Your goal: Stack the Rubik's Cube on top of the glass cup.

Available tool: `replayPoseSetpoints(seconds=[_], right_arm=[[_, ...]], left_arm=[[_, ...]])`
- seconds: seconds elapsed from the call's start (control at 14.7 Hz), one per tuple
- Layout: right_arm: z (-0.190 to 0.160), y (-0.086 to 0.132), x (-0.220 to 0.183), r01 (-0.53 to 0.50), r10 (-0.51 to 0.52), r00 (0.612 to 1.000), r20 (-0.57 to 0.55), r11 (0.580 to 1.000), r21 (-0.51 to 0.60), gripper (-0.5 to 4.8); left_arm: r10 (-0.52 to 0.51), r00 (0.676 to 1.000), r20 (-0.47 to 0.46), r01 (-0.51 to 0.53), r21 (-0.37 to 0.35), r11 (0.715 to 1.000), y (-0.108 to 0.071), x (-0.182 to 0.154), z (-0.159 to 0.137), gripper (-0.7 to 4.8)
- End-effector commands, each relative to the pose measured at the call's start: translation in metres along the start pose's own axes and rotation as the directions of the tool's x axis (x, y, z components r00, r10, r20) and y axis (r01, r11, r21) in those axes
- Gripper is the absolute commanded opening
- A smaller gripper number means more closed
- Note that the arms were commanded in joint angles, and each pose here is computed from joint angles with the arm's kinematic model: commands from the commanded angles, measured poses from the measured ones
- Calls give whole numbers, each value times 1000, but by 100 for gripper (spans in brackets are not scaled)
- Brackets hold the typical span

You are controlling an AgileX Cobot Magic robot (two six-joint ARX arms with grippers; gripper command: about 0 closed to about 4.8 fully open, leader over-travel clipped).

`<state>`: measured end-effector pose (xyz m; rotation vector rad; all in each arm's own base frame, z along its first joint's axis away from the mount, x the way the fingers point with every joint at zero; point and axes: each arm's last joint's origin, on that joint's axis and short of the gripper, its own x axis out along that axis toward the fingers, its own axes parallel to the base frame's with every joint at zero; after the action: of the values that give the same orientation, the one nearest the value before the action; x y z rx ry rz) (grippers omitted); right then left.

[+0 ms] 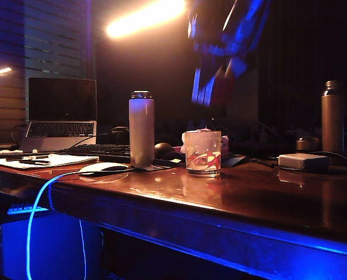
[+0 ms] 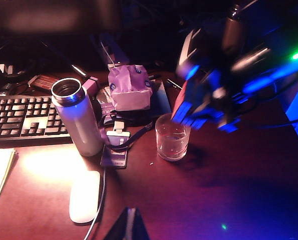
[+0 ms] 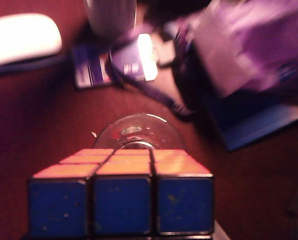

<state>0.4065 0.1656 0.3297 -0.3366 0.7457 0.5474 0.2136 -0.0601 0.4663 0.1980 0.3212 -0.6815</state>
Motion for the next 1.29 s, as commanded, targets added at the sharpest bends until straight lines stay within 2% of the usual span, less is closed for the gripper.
replayPoseSetpoints(seconds=[0.07,0.54,0.88,1.09,1.22,1.29], right_arm=[[8,-4,17,5,-5,1000,-13,1000,6,211],[12,-7,34,21,-21,1000,10,1000,3,210],[4,-8,57,28,-27,999,-36,1000,6,210],[3,-8,58,45,-45,998,-47,999,4,214],[1,-8,58,40,-40,997,-64,999,-2,414],[1,-8,57,40,-40,997,-64,999,-2,420]], left_arm=[[1,1000,20,-2,10,1000,-1,-3,3,-3],[-3,1000,6,2,2,1000,-1,-3,1,-3],[-8,1000,1,8,0,1000,-1,-3,1,-3],[-7,1000,2,7,1,1000,-1,-3,1,-3],[-7,1000,2,7,1,1000,-1,-3,1,-3],[-7,1000,2,7,1,1000,-1,-3,1,-3]])
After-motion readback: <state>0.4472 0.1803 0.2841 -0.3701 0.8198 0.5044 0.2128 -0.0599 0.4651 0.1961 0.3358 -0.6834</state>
